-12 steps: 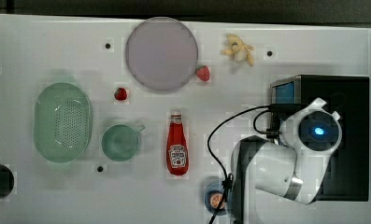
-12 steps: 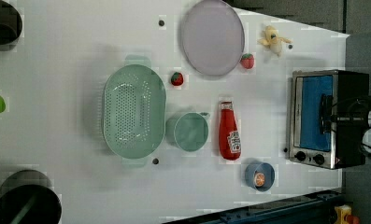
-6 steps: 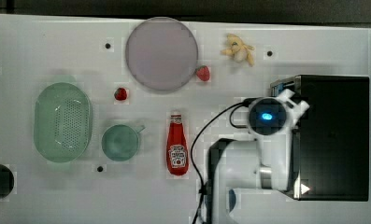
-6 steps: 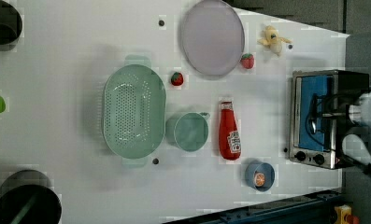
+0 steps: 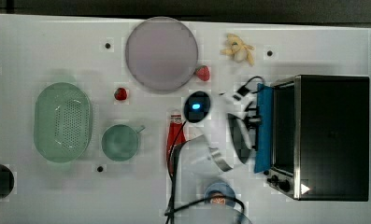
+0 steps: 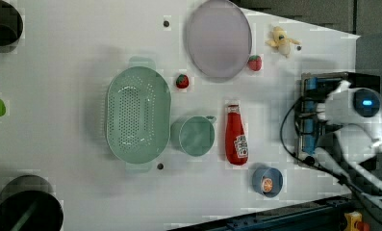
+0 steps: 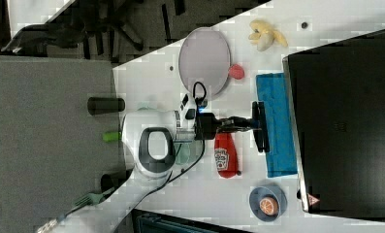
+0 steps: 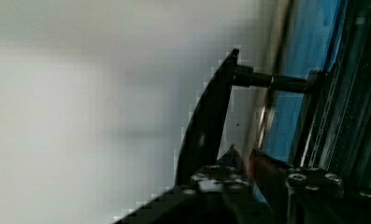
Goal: Flap open oven.
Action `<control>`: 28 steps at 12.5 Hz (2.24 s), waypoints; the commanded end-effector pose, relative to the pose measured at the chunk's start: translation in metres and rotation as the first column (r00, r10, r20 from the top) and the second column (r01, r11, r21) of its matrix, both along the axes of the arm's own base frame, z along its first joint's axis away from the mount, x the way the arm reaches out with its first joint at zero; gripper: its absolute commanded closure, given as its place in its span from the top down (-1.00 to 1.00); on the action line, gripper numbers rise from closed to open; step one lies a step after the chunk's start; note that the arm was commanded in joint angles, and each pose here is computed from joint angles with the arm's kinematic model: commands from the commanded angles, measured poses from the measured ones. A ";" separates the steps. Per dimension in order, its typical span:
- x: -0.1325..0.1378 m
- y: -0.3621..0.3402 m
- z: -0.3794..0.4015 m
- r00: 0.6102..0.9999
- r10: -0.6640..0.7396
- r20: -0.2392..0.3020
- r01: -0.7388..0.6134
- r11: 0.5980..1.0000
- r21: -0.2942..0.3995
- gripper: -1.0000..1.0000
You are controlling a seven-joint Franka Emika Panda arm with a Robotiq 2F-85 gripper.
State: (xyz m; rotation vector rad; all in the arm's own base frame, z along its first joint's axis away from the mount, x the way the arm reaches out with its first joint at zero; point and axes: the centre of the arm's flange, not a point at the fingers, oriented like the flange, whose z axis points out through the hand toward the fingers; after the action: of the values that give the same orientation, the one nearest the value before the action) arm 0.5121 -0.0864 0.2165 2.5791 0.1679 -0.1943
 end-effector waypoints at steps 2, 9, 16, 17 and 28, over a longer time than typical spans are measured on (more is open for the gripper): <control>-0.006 0.048 -0.066 0.990 -0.122 0.071 0.130 0.983 -0.127 -0.65; 0.016 0.081 -0.086 0.982 -0.127 0.139 0.147 0.977 -0.152 -0.65; 0.057 0.087 0.071 0.786 -0.532 0.315 0.484 0.847 0.221 -0.65; 0.056 0.086 0.094 0.737 -0.605 0.301 0.534 0.795 0.288 -0.65; -0.024 0.064 0.339 0.455 -0.887 0.078 0.766 0.434 0.473 -0.65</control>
State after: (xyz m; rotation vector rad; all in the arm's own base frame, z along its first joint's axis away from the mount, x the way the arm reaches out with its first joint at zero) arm 0.4924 -0.0237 0.5490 2.8163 -1.2984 -0.0590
